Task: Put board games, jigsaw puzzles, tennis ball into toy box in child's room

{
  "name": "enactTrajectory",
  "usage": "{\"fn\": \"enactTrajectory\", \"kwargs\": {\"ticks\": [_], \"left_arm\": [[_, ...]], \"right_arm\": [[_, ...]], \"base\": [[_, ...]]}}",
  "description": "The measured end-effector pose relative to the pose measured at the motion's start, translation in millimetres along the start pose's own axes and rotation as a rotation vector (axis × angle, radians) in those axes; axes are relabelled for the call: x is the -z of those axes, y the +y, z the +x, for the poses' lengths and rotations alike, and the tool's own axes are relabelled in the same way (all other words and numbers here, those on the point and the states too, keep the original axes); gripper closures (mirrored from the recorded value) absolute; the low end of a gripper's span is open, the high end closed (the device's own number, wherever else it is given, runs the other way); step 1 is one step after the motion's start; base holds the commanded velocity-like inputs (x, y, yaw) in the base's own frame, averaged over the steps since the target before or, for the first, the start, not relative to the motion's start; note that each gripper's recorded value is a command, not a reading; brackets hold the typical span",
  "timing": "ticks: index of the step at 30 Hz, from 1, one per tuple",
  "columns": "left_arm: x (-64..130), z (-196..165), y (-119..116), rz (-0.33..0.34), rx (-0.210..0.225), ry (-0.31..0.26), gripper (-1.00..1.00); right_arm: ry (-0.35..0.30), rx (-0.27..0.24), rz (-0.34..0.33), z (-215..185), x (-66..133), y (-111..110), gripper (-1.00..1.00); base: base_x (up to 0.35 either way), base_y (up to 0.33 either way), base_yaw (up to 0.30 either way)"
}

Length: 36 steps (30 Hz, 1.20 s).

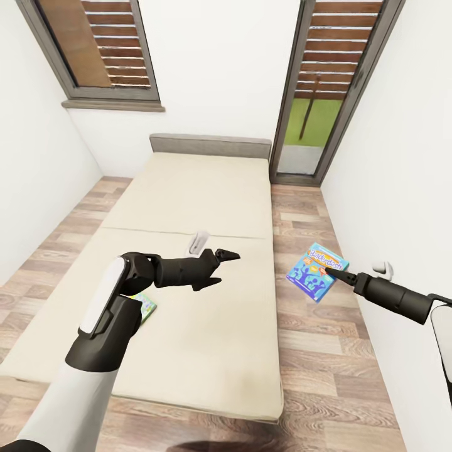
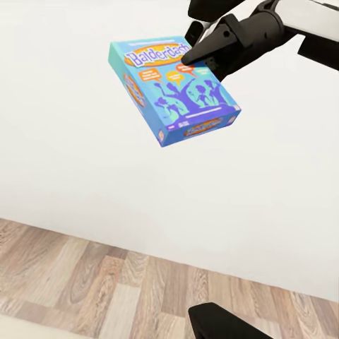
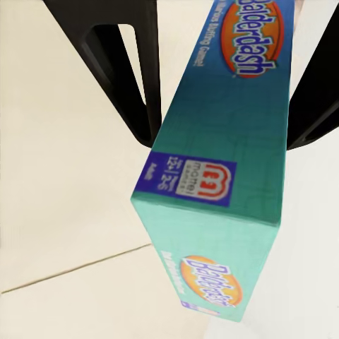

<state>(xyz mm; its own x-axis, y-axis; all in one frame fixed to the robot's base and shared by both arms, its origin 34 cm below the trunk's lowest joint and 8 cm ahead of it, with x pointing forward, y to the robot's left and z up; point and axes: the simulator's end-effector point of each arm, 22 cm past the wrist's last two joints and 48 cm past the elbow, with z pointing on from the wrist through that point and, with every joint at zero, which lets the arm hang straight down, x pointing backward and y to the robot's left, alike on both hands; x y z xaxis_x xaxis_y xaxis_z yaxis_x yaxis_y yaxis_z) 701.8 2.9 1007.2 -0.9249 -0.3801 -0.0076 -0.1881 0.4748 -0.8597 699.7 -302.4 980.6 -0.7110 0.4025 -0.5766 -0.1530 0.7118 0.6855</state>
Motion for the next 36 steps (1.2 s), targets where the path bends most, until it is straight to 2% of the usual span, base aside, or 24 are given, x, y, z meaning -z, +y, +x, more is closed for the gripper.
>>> {"fn": "enactTrajectory", "kwargs": {"ticks": [13,36], "left_arm": [[13.3,4,-16,0.006,-0.017,-0.011,-1.00],[24.4,4,-31,0.014,-0.039,-0.029,-1.00]], "right_arm": [[-0.017,0.015,-0.009,-9,12.9,17,1.00],[-0.044,0.044,-0.026,-22,22.6,34,1.00]], "base": [[0.000,0.000,-0.057],[0.000,0.000,-0.076]]}}
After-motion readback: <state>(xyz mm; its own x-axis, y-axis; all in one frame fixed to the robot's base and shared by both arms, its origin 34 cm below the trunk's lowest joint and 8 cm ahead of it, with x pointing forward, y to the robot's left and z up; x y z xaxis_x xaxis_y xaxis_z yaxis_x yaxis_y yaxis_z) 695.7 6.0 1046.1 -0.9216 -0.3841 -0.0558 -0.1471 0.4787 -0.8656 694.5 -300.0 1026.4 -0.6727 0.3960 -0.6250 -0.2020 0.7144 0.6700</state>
